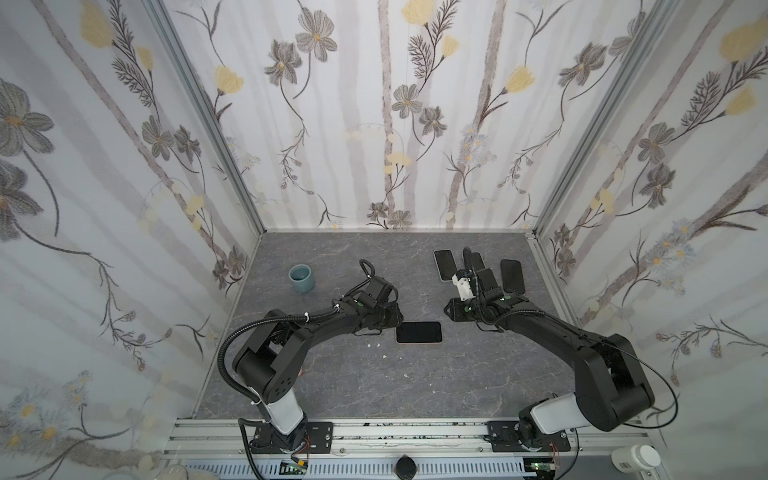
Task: Put the phone into the phone case
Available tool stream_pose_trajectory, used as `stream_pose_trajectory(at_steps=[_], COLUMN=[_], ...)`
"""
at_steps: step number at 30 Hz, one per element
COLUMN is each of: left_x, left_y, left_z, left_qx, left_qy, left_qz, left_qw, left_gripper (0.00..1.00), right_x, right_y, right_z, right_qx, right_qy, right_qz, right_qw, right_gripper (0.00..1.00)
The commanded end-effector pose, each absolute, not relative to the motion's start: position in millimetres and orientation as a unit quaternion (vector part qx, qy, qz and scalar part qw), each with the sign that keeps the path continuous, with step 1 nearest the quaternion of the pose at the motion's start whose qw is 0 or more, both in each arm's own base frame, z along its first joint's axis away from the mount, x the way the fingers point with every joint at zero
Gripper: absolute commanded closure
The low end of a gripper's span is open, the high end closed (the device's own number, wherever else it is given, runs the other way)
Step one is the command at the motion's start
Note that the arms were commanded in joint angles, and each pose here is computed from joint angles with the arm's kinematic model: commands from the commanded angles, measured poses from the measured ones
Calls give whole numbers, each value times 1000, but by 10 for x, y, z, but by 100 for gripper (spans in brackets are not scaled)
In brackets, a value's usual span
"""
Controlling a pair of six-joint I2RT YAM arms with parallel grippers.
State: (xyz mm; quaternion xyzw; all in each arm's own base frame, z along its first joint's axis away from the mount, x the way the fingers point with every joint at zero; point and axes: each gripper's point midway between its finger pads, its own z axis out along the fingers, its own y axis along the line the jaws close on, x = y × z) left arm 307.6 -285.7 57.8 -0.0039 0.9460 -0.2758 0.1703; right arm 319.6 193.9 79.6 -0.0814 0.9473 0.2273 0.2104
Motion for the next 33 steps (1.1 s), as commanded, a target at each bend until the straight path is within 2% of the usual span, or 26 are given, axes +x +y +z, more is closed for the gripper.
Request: stream_pose_trajectory(at_steps=[1, 9, 12, 18, 33], left_x=[3013, 2920, 2910, 2908, 2865], left_y=[-2840, -2806, -2818, -2846, -2855], left_z=[495, 327, 292, 259, 230], left_qx=[-12, -15, -15, -13, -12], left_qy=[949, 953, 954, 954, 955], left_qz=[-275, -266, -265, -264, -264], left_qw=[156, 144, 140, 138, 134], left_gripper=[62, 64, 64, 65, 66], right_x=[3082, 3023, 3009, 3001, 2665], right_y=[2098, 2020, 2003, 1976, 1648], right_z=[680, 354, 283, 190, -289], right_qx=[-92, -89, -91, -93, -113], right_qy=[944, 958, 961, 966, 991], right_qz=[272, 242, 235, 219, 59], right_qw=[161, 123, 114, 102, 44], right_gripper=[71, 71, 79, 85, 84])
